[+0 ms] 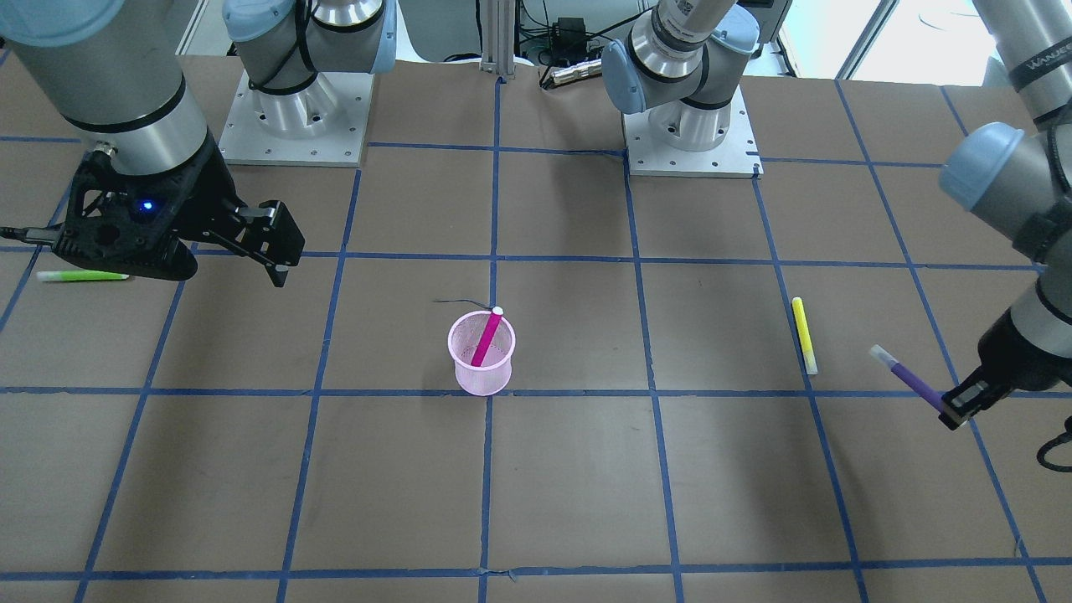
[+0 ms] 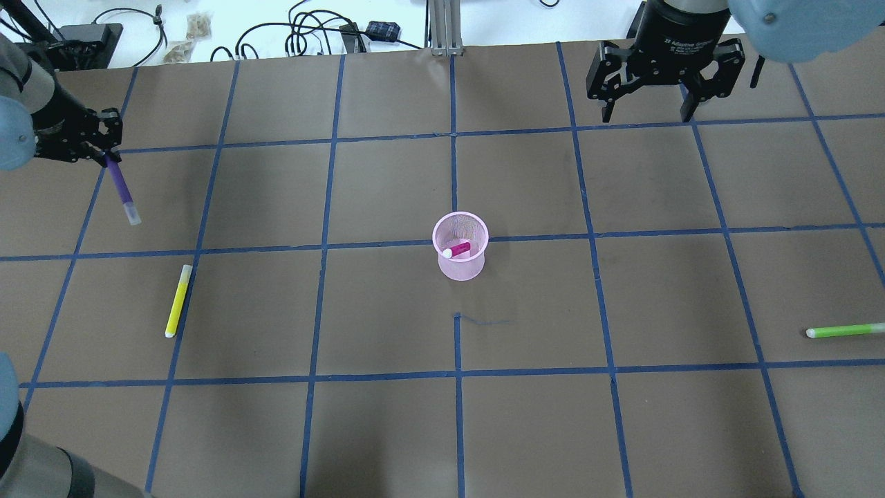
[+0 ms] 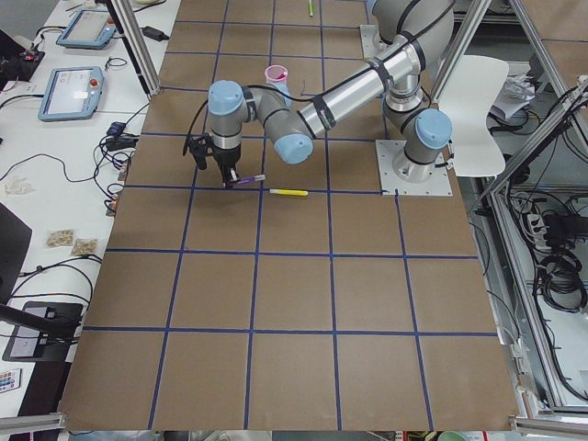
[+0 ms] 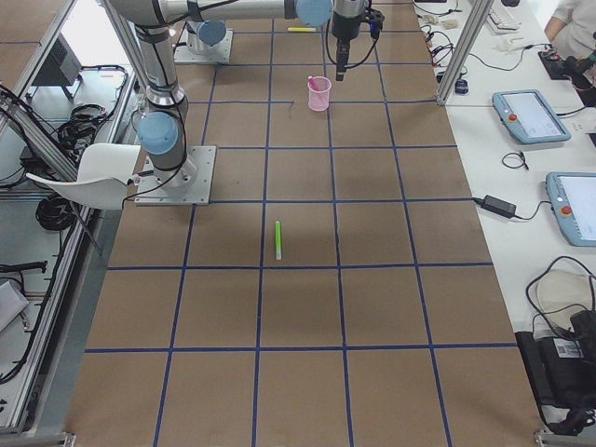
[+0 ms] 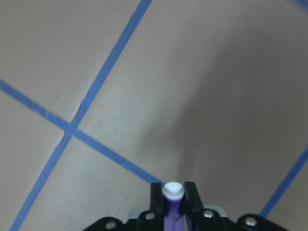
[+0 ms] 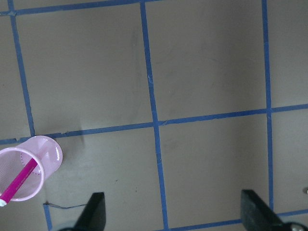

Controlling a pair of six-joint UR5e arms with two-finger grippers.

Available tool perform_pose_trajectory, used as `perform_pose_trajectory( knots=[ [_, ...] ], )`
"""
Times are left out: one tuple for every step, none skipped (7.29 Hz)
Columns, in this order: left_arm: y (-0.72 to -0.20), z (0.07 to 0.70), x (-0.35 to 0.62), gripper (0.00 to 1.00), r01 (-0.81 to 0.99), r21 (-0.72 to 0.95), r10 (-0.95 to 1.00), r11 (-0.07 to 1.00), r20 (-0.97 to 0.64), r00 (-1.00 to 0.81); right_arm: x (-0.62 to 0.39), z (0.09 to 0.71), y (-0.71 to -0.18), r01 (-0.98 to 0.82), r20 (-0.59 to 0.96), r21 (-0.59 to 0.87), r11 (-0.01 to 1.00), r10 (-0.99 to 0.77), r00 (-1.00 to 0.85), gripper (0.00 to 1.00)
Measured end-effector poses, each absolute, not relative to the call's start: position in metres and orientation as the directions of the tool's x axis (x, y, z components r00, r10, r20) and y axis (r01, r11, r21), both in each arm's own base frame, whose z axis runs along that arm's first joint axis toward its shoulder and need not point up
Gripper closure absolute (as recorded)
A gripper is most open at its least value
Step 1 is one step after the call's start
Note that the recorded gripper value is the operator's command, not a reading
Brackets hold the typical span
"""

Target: Insert purple and pink pens into pink cup

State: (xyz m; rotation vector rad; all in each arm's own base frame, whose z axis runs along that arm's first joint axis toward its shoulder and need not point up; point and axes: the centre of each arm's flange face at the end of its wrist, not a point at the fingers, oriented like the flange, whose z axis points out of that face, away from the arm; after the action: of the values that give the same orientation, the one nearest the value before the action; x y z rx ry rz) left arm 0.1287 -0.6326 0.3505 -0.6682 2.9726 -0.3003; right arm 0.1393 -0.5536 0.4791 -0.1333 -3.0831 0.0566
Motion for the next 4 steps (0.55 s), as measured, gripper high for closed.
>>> perform_pose_trajectory(
  knots=[
    [-0.642, 0.366, 0.078, 1.0, -0.408, -0.26, -0.427, 0.875, -0.017, -0.904, 0.137, 0.476, -0.553, 0.064, 0.054, -0.064, 0.996, 0.067, -0.996, 0.0],
    [-0.647, 0.376, 0.023, 1.0, -0.4, -0.313, -0.42, 0.862, 0.003, -0.907, 0.136, 0.476, -0.552, 0.039, 0.057, -0.076, 0.996, 0.043, -0.997, 0.0],
    [-0.649, 0.378, -0.037, 1.0, -0.394, -0.353, -0.42, 0.849, 0.001, -0.907, 0.132, 0.476, -0.552, 0.014, 0.056, -0.08, 0.997, 0.018, -0.998, 0.0],
    [-0.645, 0.375, -0.092, 1.0, -0.407, -0.382, -0.44, 0.83, 0.002, -0.898, 0.126, 0.478, -0.552, 0.007, 0.026, -0.082, 0.997, 0.009, -1.0, 0.0]
  ],
)
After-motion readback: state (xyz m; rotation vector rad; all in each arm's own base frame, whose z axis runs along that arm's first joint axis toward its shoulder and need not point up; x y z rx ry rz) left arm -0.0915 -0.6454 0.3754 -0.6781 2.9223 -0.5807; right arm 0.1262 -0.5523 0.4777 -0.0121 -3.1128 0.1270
